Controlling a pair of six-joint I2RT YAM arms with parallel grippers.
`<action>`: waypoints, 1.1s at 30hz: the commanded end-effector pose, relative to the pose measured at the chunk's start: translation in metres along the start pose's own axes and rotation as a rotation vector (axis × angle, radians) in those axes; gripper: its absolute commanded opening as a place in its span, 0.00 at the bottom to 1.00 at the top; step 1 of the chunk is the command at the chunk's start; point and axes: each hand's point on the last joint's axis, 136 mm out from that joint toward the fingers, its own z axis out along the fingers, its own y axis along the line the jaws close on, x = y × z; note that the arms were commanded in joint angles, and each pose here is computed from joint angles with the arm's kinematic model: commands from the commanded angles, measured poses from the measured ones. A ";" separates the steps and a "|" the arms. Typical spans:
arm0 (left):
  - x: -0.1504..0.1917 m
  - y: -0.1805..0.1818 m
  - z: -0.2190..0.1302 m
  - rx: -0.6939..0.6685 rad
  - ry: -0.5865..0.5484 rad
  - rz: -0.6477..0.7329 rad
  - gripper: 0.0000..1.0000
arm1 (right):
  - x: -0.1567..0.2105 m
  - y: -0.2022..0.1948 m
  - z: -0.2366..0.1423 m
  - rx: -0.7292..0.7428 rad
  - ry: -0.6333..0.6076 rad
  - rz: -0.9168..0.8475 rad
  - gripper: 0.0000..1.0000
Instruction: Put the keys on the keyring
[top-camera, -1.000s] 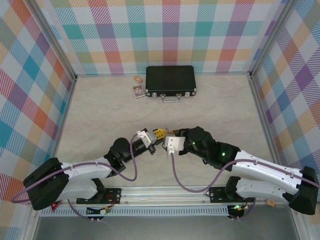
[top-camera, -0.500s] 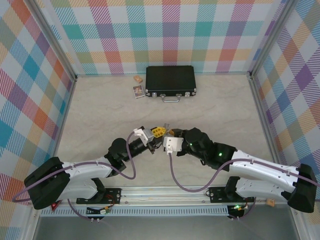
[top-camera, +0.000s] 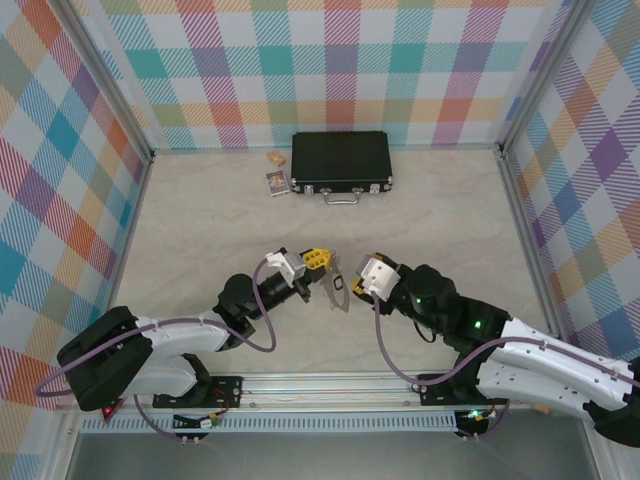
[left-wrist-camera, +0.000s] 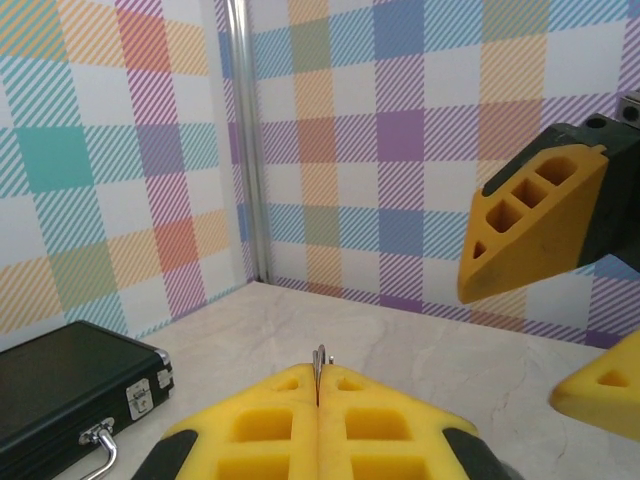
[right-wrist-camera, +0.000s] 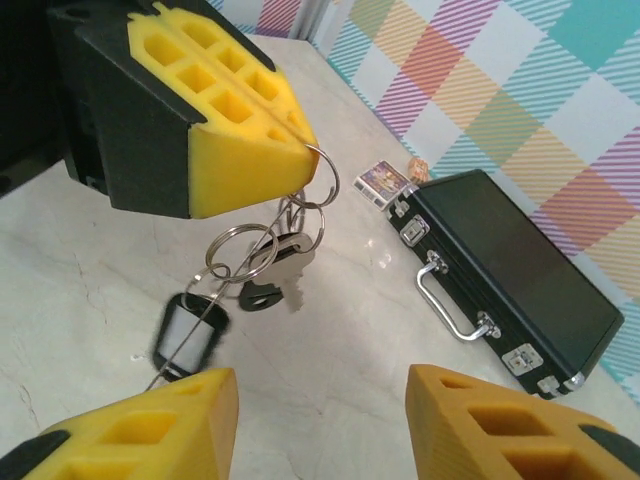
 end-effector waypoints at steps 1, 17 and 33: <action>-0.037 0.006 0.007 0.009 -0.121 -0.034 0.00 | -0.003 -0.006 0.000 0.016 -0.024 0.183 0.49; -0.040 0.011 0.002 0.136 -0.038 -0.122 0.00 | -0.043 -0.030 0.015 -0.254 -0.162 0.538 0.51; -0.044 0.003 0.002 0.219 -0.052 -0.204 0.00 | -0.066 -0.014 0.021 -0.540 -0.211 0.571 0.36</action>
